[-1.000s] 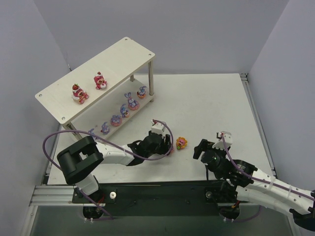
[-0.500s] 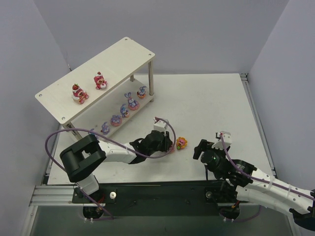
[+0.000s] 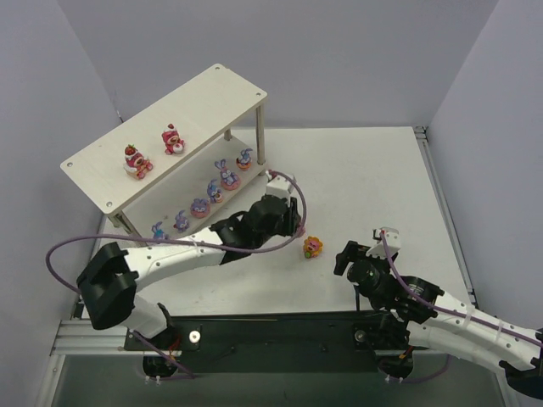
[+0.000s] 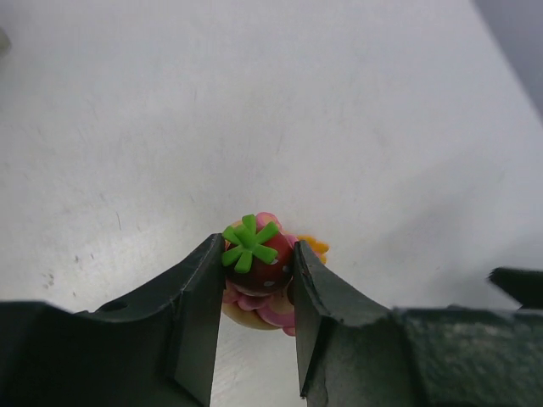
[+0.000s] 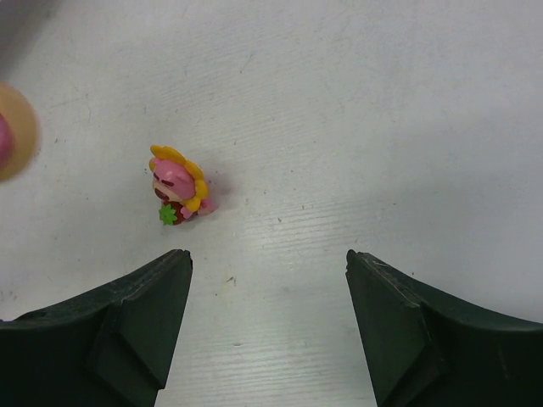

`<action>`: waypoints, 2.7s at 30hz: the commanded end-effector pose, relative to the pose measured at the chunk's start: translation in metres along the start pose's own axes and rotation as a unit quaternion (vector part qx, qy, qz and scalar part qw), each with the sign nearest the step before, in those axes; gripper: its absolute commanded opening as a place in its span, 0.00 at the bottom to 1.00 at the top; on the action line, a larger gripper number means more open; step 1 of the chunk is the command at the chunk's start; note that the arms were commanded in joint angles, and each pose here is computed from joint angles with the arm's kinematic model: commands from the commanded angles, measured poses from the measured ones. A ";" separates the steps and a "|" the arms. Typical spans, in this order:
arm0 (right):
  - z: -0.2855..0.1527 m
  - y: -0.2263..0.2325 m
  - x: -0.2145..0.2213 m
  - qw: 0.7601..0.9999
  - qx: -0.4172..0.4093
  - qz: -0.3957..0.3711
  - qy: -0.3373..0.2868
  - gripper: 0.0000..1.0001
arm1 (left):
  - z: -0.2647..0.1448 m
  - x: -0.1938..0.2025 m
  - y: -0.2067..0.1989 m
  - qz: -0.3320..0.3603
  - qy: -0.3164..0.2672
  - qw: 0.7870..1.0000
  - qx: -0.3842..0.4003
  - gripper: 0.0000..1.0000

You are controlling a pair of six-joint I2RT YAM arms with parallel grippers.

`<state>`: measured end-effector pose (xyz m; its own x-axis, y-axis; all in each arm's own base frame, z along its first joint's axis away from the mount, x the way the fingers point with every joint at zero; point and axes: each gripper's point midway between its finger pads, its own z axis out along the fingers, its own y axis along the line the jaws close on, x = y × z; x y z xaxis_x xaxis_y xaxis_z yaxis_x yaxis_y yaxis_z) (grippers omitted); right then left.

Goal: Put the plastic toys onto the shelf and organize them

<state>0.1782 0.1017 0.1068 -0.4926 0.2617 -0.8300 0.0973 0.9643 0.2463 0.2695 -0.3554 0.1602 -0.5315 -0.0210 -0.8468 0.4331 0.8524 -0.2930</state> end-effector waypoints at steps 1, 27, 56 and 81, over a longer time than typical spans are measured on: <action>0.000 -0.007 -0.011 1.000 0.021 -0.009 -0.020 0.75 | -0.066 -0.144 -0.012 -0.007 -0.115 0.993 -0.007 0.00; 0.002 -0.008 -0.011 0.999 0.030 -0.011 -0.022 0.75 | -0.168 -0.329 0.106 -0.006 -0.195 0.977 -0.080 0.00; 0.007 -0.001 -0.006 0.999 0.038 -0.023 -0.008 0.75 | -0.120 -0.337 0.183 -0.042 -0.094 0.993 -0.065 0.06; 0.008 0.003 -0.007 0.999 0.035 -0.024 -0.007 0.75 | -0.104 -0.325 0.191 -0.058 -0.061 0.996 -0.021 0.27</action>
<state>0.1817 0.1016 0.0929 -0.5236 0.1881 -0.8310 0.1187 0.9819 0.1474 0.4489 -0.1318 0.4062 -0.5303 -0.1731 -0.8300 0.3068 0.8734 -0.3782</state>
